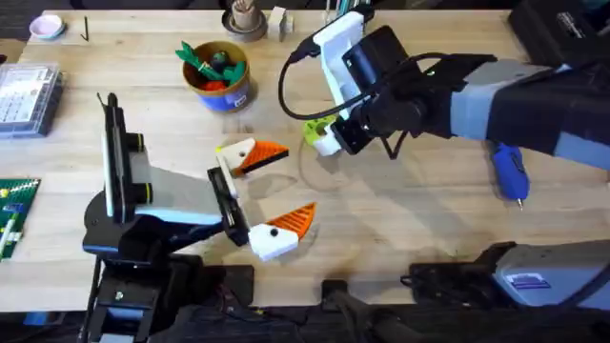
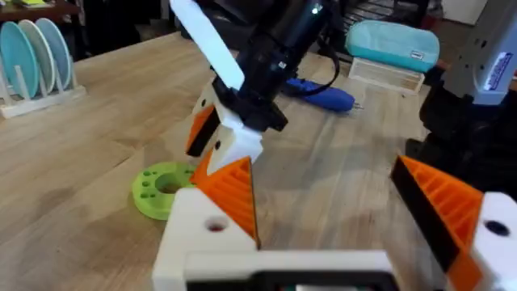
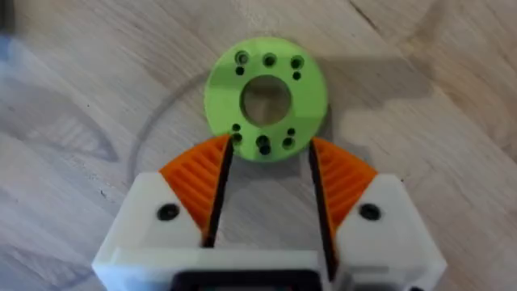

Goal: Pick up the gripper from the table and insert it into the empty holder that is missing its gripper. Then pick up a screw, insert it into the mounting hole, and use the screwdriver to tighten it. Finally, clean up the table by picking up the vegetable and placing it into the bucket.

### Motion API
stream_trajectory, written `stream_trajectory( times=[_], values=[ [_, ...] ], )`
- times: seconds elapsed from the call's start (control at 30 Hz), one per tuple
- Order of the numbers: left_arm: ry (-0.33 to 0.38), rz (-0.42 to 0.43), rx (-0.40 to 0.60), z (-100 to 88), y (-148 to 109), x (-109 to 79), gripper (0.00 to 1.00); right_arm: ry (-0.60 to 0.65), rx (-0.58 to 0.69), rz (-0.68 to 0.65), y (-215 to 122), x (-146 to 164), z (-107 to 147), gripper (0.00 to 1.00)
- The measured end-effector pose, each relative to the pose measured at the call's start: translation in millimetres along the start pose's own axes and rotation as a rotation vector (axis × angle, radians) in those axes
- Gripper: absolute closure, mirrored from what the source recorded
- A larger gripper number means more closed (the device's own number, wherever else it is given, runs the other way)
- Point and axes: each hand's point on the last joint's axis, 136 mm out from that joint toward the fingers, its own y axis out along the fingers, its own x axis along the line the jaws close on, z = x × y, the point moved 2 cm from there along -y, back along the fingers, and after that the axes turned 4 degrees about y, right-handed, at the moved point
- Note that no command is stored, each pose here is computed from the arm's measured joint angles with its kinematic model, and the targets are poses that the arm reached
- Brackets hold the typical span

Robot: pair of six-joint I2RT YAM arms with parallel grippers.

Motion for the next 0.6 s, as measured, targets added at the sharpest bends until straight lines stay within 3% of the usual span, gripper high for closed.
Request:
stream_trajectory(
  times=[0.2, 0.6],
  values=[
    [0.0, 0.0, 0.0, -0.1, 0.0, 0.0, 0.008, 0.001, 0.003, 0.004, 4.8, -0.8, -0.1, 0.447],
    [0.0, 0.0, 0.0, -0.1, 0.0, 0.0, 0.008, 0.001, 0.01, 0.004, 7.0, -0.8, 1.0, 0.465]
  ],
)
